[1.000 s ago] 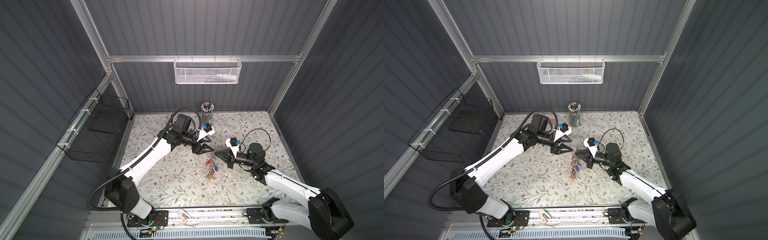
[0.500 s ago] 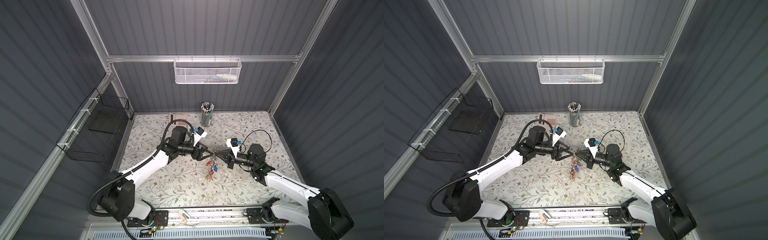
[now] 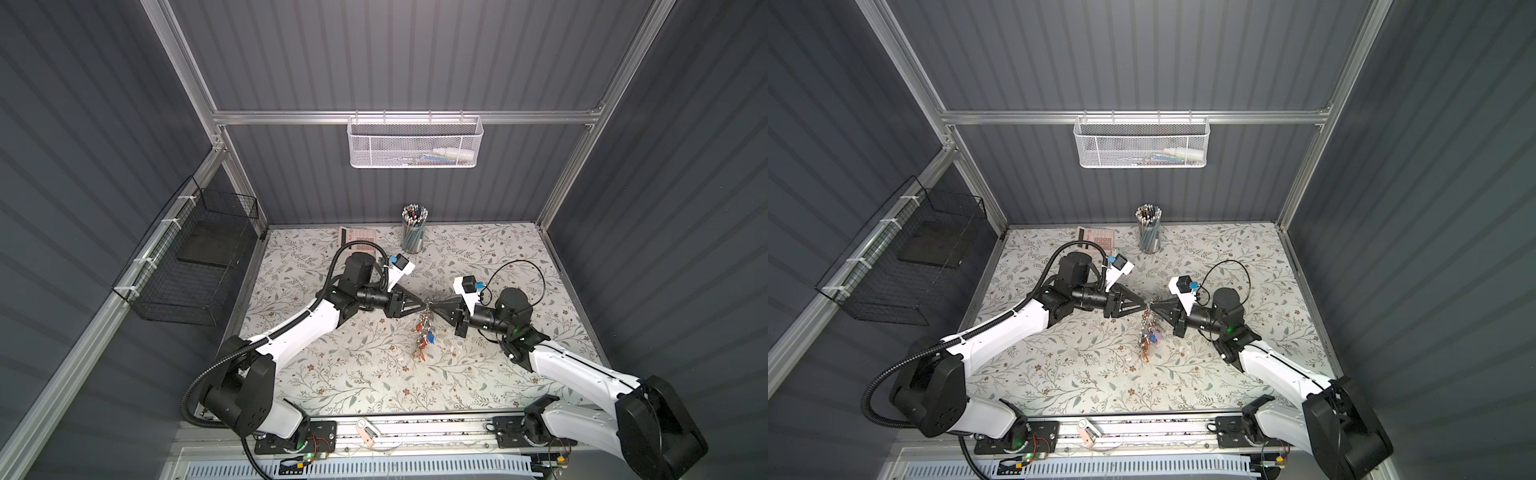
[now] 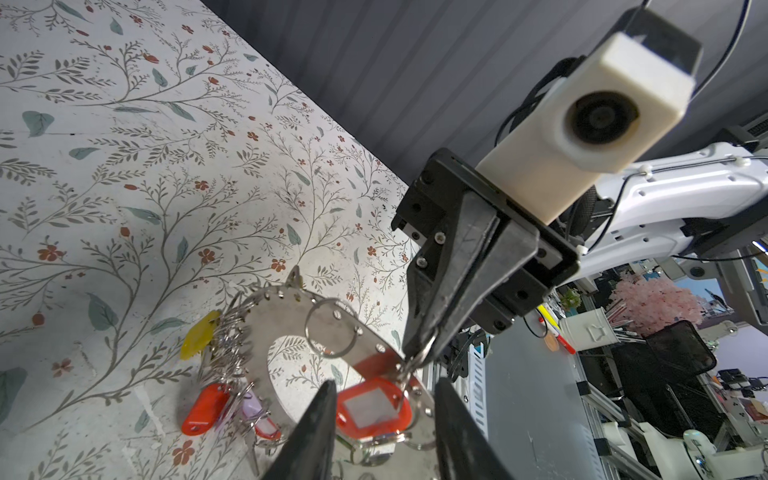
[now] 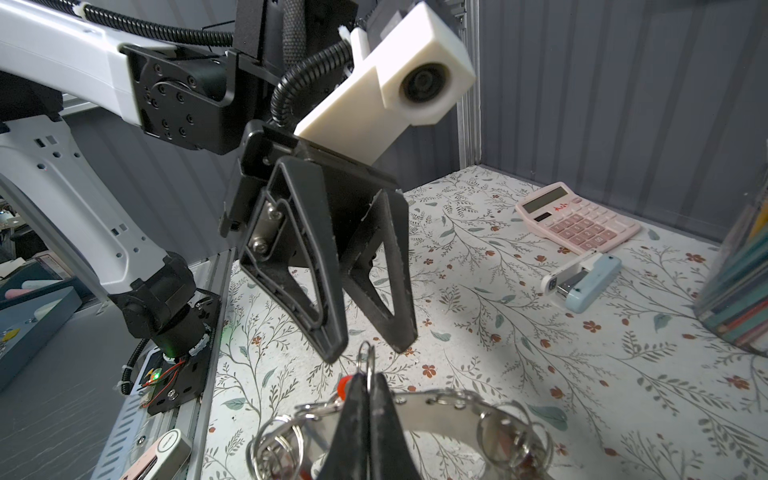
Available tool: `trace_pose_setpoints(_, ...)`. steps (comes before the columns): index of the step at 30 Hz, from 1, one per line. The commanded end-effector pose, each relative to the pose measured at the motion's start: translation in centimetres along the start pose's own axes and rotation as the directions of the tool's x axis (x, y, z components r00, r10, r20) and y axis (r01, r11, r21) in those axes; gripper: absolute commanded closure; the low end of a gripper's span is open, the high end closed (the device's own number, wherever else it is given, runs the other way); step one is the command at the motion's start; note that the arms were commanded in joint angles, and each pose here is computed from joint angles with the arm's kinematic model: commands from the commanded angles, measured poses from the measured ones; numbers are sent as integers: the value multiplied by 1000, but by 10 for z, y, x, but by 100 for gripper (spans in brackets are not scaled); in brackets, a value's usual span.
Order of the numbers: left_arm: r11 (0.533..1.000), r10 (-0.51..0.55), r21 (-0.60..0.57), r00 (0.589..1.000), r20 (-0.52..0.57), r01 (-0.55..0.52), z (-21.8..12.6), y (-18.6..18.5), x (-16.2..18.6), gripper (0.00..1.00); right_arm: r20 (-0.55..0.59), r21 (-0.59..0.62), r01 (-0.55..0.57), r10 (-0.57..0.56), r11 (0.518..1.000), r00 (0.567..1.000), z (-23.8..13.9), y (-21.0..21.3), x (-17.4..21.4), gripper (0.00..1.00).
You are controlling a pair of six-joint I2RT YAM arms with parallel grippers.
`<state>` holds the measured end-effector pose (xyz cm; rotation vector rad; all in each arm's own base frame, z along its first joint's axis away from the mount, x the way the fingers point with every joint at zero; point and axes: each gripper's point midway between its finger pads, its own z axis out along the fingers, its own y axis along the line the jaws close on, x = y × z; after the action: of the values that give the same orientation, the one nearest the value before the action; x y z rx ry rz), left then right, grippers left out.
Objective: Put the keys on the keyring
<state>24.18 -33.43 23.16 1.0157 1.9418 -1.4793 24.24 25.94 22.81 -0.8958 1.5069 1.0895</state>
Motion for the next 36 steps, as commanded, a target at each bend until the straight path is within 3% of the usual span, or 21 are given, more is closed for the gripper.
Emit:
trace_pose_setpoints(1, 999, 0, 48, 1000, -27, 2, 1, -5, 10, 66, 52, -26, 52, -50, 998, 997, 0, 7, -16, 100)
trace_pose_setpoints(16, 998, -5, 57, 999, -37, 7, 0, -8, 13, 99, 51, -21, 51, -50, 998, 997, 0, 5, -15, 100)
trace_pose_setpoints(27, 996, -69, -59, 990, -120, 62, -8, 9, 19, 100, 74, -44, 83, -80, 996, 994, -2, 13, -21, 100)
trace_pose_setpoints(36, 993, -97, -79, 975, -201, 82, -5, 18, 24, 100, 121, -64, 130, -121, 989, 985, 1, 24, -35, 100)
